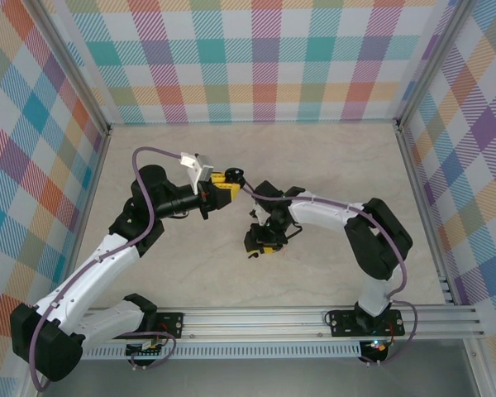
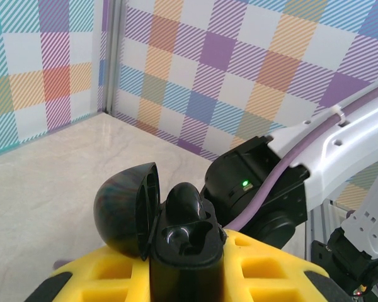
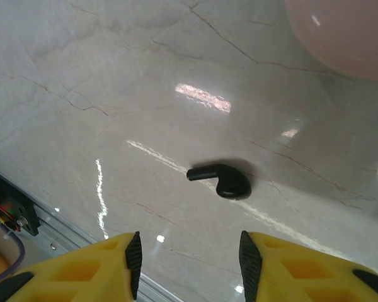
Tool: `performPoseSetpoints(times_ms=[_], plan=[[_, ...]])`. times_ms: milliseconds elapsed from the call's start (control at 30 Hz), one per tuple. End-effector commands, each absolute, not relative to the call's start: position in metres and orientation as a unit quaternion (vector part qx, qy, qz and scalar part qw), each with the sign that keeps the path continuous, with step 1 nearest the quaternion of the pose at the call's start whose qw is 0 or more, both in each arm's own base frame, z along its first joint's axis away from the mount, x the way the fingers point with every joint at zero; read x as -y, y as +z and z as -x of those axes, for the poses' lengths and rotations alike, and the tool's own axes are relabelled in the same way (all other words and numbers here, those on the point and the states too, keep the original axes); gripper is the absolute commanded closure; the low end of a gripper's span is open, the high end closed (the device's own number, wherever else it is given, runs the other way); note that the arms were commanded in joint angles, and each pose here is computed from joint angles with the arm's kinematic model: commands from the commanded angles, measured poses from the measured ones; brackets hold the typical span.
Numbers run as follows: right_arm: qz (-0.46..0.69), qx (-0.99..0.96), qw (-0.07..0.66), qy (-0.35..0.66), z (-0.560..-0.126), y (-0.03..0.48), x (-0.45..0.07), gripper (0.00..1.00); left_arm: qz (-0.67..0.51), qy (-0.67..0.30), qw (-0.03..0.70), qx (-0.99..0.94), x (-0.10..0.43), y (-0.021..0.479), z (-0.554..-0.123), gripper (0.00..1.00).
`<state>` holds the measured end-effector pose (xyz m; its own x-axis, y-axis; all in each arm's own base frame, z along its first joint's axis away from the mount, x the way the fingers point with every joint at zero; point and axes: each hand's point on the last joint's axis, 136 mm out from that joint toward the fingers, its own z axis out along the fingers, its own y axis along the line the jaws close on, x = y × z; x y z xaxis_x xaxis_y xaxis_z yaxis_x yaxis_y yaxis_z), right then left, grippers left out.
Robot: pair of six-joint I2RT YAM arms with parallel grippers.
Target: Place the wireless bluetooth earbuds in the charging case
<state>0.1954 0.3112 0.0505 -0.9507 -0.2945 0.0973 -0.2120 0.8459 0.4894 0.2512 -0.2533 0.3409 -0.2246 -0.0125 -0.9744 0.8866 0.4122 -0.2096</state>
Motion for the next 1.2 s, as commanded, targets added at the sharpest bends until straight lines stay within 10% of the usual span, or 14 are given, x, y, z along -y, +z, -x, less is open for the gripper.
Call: performPoseSetpoints(times_ms=[0,1167], plan=[[-0.133,0.954,0.100,-0.251,-0.191,0.052,-0.323,0.52,-0.339,-0.418,0.548,-0.640,0.248,0.359,-0.250,0.82],[-0.136,0.982,0.070,-0.108,-0.204,0.028,-0.314,0.59,-0.339,-0.418,0.541,-0.646,0.250,0.351,-0.252,0.82]])
